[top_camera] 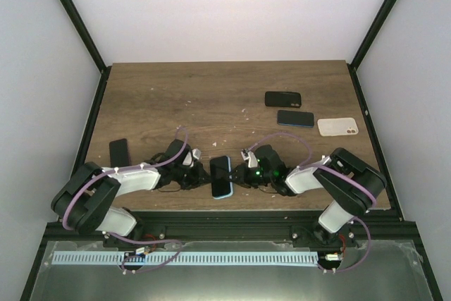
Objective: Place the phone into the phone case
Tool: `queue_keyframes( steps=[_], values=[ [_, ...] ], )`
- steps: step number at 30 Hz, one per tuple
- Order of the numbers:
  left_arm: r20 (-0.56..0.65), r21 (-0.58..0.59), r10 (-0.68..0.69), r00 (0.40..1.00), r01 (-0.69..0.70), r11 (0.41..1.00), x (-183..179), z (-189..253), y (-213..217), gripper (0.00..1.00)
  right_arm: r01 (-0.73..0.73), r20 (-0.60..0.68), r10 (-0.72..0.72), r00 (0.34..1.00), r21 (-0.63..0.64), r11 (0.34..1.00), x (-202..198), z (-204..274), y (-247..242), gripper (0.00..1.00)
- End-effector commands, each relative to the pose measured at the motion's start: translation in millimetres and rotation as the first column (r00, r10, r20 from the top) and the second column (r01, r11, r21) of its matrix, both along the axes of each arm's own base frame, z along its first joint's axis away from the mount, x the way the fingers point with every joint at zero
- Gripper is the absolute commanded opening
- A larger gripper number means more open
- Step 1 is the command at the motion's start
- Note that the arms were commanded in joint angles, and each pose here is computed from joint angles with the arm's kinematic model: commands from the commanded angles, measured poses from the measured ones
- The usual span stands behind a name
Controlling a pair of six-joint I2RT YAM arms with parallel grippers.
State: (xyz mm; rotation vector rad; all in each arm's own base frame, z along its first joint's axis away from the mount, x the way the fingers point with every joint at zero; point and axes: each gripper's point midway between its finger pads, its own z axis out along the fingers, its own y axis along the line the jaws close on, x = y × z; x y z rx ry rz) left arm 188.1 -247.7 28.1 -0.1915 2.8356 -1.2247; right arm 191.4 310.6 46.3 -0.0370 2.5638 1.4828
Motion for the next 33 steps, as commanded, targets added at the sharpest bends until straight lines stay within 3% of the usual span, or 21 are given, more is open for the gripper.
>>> queue_keyframes(
  steps=[1,6,10,14,17,21,26,30,33],
  values=[
    [-0.003,-0.048,-0.041,0.999,0.041,0.998,-8,6,-12,0.07,-0.068,0.077,0.060,0.995,0.106,0.992,3,31,19,0.16],
    [0.044,-0.073,-0.035,0.998,0.039,0.997,-6,27,-13,0.16,-0.058,0.109,0.048,0.993,0.095,0.994,6,43,16,0.06],
    [0.123,-0.123,-0.027,0.992,0.042,0.991,-1,64,-13,0.33,-0.065,0.156,0.045,0.987,0.125,0.990,9,69,18,0.04],
    [0.224,-0.153,0.021,0.974,0.014,0.988,14,113,2,0.59,-0.070,0.223,0.031,0.974,0.167,0.983,11,108,17,0.04],
    [0.292,-0.218,0.059,0.955,0.006,0.976,20,150,15,0.72,-0.063,0.281,-0.005,0.960,0.233,0.970,10,146,13,0.04],
    [0.377,-0.229,0.036,0.926,0.055,0.972,15,185,20,0.78,-0.078,0.371,-0.039,0.928,0.297,0.952,5,195,5,0.04],
    [0.465,-0.297,0.053,0.884,0.099,0.950,6,225,21,0.78,-0.144,0.473,-0.070,0.878,0.402,0.904,-8,247,-3,0.04],
    [0.507,-0.463,0.081,0.858,0.192,0.865,-8,265,12,0.76,-0.239,0.535,-0.067,0.842,0.483,0.842,-30,278,-10,0.04],
    [0.526,-0.523,0.082,0.847,0.246,0.816,-15,280,9,0.74,-0.277,0.558,-0.090,0.825,0.537,0.797,-40,294,-17,0.04]
  ],
)
